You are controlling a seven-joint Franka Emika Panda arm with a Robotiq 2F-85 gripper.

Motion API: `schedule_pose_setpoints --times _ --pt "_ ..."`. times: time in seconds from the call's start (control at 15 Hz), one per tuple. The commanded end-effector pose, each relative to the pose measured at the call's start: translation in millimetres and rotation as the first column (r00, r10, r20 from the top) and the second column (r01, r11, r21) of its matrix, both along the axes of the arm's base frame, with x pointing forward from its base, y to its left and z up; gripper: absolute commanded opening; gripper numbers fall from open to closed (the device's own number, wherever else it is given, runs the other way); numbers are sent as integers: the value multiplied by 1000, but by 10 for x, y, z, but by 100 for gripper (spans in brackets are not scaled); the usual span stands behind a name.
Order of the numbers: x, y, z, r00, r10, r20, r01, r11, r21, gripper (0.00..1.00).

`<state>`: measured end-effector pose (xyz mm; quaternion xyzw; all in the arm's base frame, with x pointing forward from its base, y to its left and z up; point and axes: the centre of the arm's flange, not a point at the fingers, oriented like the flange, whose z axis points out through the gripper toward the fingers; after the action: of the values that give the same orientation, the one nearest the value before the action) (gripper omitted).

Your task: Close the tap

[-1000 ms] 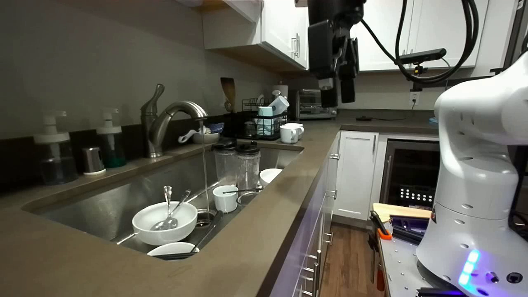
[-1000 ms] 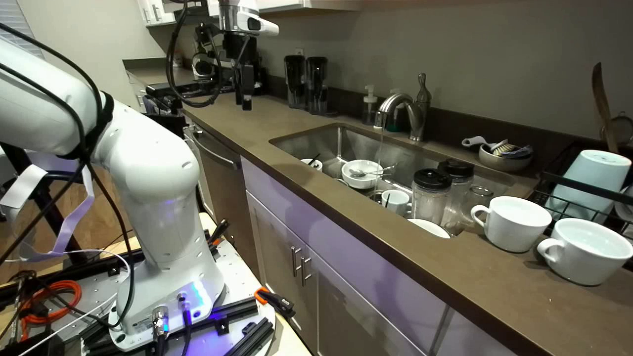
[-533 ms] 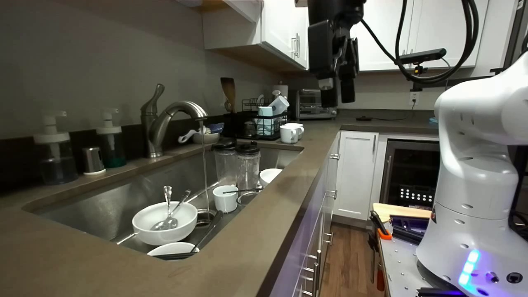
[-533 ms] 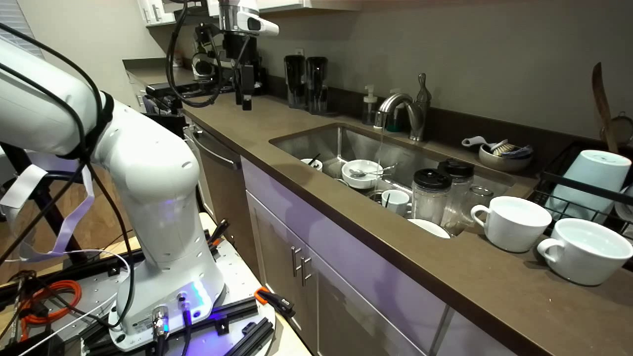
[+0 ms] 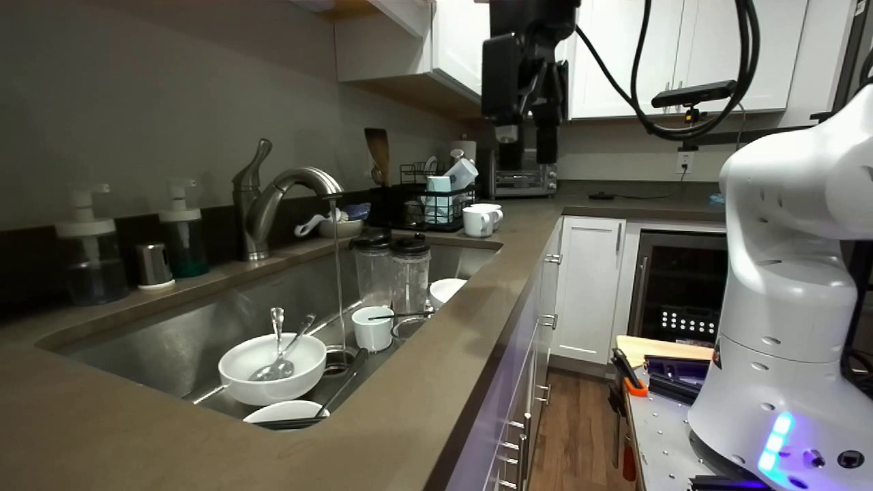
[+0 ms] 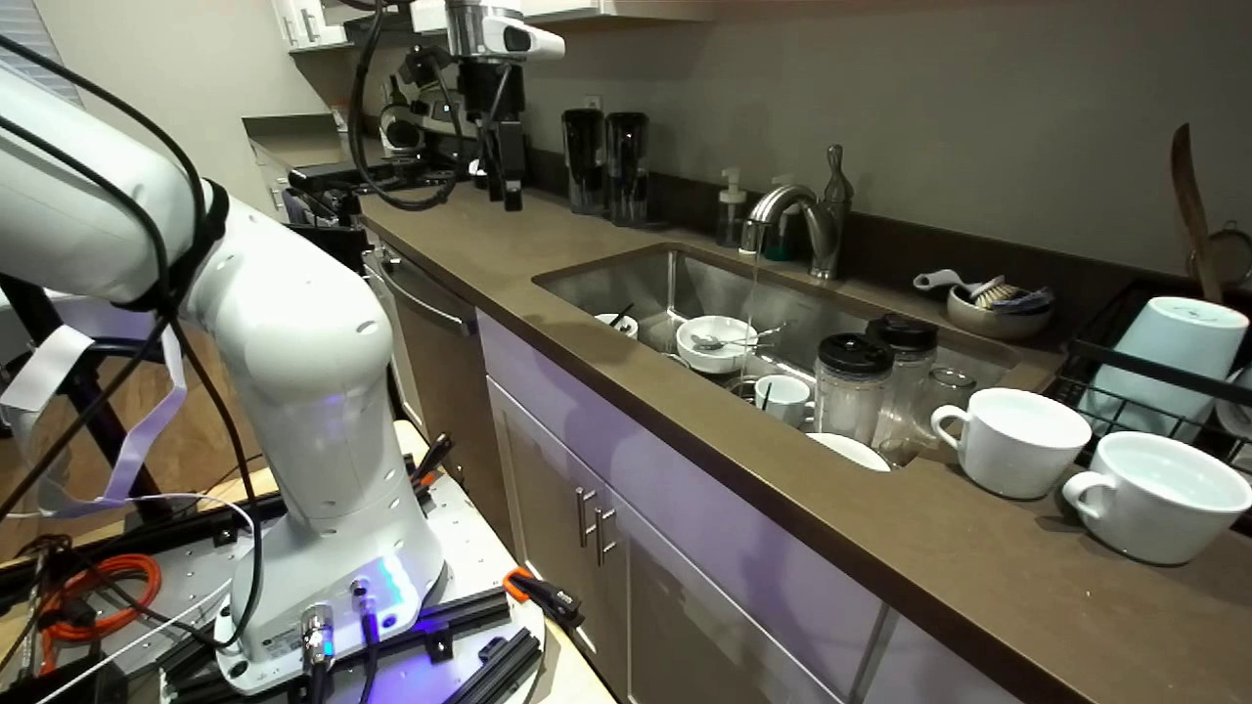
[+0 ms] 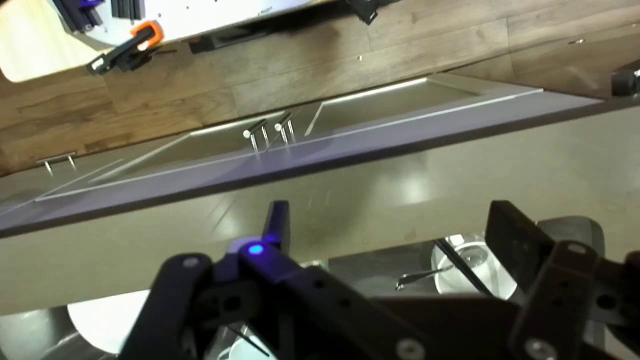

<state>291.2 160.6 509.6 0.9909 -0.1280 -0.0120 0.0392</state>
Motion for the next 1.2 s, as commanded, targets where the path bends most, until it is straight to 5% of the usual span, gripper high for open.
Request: schedule_pose_setpoints --times 0.0,0.33,0.73,0.87,1.13 --pt "469 -87 107 996 44 76 -42 999 -30 100" --pt "1041 -368 176 958 127 256 -97 987 -128 100" --pt "1657 -702 351 872 287 398 -201 949 -244 100" --pt "1485 -675 302 886 248 391 -171 960 -221 100" --pt "1668 -752 286 877 253 409 -168 958 -233 100"
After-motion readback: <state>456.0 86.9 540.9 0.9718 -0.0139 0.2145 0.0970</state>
